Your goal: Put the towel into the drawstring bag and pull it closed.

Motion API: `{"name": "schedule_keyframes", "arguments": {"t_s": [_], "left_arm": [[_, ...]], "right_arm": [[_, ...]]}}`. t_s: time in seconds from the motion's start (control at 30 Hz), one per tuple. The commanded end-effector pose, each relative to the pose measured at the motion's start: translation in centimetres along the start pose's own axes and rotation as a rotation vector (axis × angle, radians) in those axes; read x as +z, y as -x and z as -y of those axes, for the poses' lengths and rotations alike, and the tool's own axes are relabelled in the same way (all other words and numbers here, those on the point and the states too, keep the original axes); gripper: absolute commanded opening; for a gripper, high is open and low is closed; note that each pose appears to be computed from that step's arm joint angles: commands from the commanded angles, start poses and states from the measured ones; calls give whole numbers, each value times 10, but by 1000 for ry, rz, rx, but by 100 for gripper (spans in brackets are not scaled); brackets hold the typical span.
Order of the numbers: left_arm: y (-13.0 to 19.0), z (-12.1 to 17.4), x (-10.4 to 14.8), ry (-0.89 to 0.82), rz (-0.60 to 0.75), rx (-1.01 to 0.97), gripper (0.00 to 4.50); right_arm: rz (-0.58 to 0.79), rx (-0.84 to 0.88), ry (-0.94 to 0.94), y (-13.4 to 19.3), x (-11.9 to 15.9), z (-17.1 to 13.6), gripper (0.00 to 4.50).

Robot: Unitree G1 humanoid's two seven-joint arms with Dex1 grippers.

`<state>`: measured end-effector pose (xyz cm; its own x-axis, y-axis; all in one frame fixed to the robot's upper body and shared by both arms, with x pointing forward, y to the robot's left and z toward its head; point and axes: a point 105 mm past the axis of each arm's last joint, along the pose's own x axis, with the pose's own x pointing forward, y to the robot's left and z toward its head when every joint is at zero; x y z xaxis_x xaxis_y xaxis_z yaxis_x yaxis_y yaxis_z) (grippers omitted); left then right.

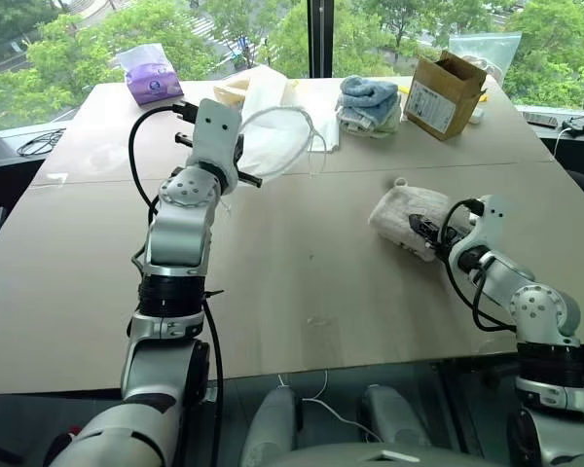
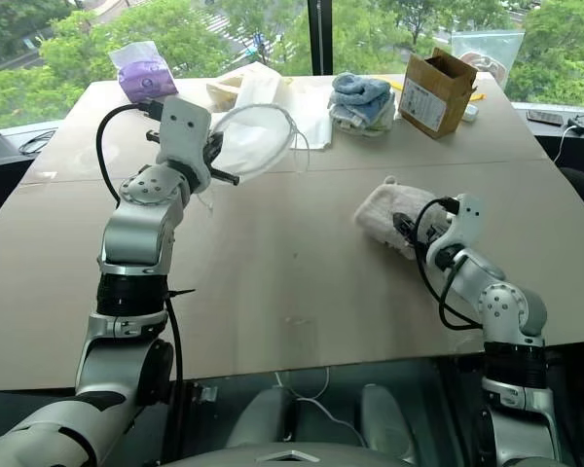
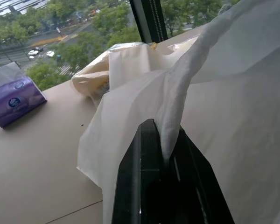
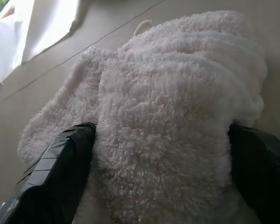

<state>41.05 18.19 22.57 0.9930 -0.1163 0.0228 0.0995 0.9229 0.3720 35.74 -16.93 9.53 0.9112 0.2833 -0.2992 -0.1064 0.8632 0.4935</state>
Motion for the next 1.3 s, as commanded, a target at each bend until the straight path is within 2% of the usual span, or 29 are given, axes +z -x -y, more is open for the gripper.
{"name": "schedule_keyframes", "arguments": {"t_s": [0.03, 0.07, 0.13, 0.2, 0.33, 0.37, 0.43, 0.47, 0.6, 0.77, 0.87, 1.0, 1.13, 1.2, 1.3], "left_arm": [[1, -2, 11, -31, 44, 4, 9], [1, -1, 10, -30, 42, 2, 9], [1, 0, 9, -30, 38, -3, 0], [1, 0, 9, -30, 39, -6, 0], [0, 0, 13, -22, 59, -4, 0], [-1, 0, 13, -24, 59, -5, 0], [-1, 1, 12, -23, 55, -11, 0], [-2, 1, 11, -23, 54, -13, 0], [-2, 10, 10, 1, 48, -54, 0], [-3, 28, 13, 93, 42, -147, 0], [-2, 43, 18, 140, 47, -238, 0], [4, 67, 25, 195, 54, -377, 0], [14, 83, 35, 254, 76, -491, 0], [17, 86, 39, 279, 85, -516, 0], [18, 87, 44, 363, 76, -532, 0]], "right_arm": [[-228, -74, 0, -8, -55, 9, 450], [-231, -76, 12, -9, -55, 9, 450], [-228, -79, 39, -8, -54, 8, 400], [-215, -67, 68, -7, -51, 5, 330], [-183, -51, 77, -6, -42, 3, 145], [-179, -52, 79, -6, -41, 4, 81], [-165, -52, 88, -6, -38, 4, 17], [-161, -51, 91, -6, -37, 4, 3], [-20, 158, -9, -1, -10, -28, 3], [173, 624, -104, 39, 33, -95, 3], [254, 790, -107, 59, 51, -119, 3], [362, 983, -225, 80, 82, -147, 3], [370, 1051, -247, 79, 88, -164, 3], [357, 1007, -259, 65, 87, -166, 3], [317, 887, -206, 35, 71, -162, 3]]}}
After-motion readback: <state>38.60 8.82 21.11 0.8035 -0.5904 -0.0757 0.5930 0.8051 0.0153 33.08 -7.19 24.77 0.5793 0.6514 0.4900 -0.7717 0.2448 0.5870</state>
